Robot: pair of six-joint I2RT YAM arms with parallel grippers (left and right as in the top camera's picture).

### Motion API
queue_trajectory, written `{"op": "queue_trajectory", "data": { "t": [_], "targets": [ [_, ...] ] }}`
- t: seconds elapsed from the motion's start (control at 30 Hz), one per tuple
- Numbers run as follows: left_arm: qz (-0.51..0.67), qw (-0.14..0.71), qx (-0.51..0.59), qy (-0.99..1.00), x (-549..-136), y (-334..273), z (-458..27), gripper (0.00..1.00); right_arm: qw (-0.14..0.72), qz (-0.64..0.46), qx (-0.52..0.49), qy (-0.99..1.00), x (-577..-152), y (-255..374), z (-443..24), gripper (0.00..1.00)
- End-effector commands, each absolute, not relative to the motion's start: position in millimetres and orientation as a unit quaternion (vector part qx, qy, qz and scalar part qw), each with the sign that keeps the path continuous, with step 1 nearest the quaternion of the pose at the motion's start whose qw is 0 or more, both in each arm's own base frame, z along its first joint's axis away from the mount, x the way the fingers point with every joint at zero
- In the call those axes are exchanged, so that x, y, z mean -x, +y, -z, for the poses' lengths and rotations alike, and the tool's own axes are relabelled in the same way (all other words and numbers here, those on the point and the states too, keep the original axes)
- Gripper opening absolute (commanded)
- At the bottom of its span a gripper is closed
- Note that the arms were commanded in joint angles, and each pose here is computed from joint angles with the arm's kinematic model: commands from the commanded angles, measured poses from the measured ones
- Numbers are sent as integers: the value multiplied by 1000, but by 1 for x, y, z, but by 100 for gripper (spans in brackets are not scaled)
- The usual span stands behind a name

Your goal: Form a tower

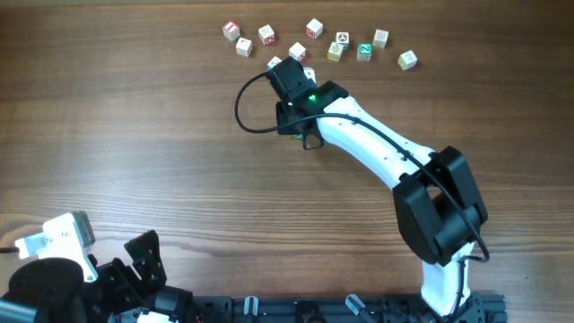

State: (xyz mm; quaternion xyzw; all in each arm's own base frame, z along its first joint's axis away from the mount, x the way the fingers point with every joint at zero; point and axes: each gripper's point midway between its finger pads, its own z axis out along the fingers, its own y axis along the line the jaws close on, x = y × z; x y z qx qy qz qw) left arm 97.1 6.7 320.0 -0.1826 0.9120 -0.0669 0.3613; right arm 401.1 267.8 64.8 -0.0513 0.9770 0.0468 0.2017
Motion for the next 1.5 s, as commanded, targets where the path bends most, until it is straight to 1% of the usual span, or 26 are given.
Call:
{"op": "queue_trajectory", "data": {
  "t": [0.0,0.3,0.43,0.57,0.6,0.63,0.73,0.8,0.83,0.9,1.03,1.1,1.13,1.23,1.3,1.4,1.43,1.47],
  "targets": [
    [62,364,189,910,-97,9,-320,100,194,-31,55,979,-400,264,-54,24],
    [62,364,189,910,-97,9,-320,100,216,-30,50,975,-408,265,-79,25],
    [62,364,189,910,-97,9,-320,100,208,-29,35,977,-404,263,-78,25],
    [62,364,189,910,-97,9,-320,100,206,-31,31,978,-402,266,-78,30],
    [62,364,189,910,-97,9,-320,100,212,-31,33,976,-402,270,-79,37],
    [62,364,189,910,-97,9,-320,100,216,-28,29,976,-402,269,-80,40],
    [62,364,189,910,-97,9,-320,100,219,-28,16,975,-404,268,-80,42],
    [62,364,189,910,-97,9,-320,100,220,-27,15,975,-404,268,-80,48],
    [62,364,189,910,-97,9,-320,100,223,-23,14,974,-405,266,-80,53],
    [62,364,189,910,-97,9,-320,100,230,-14,13,973,-408,263,-81,71],
    [62,364,189,910,-97,9,-320,100,222,-23,14,975,-406,265,-80,89],
    [62,364,189,910,-97,9,-320,100,203,-39,21,978,-401,268,-77,97],
    [62,364,189,910,-97,9,-320,100,198,-42,19,979,-401,267,-76,99],
    [62,364,189,910,-97,9,-320,100,198,-42,28,979,-403,266,-84,99],
    [62,364,189,910,-97,9,-320,100,195,-42,20,980,-403,268,-110,100],
    [62,364,189,910,-97,9,-320,100,158,-47,13,986,-388,262,-152,99],
    [62,364,189,910,-97,9,-320,100,136,-60,7,989,-378,264,-157,93],
    [62,364,189,910,-97,9,-320,100,121,-66,9,990,-371,265,-157,82]
  ]
}}
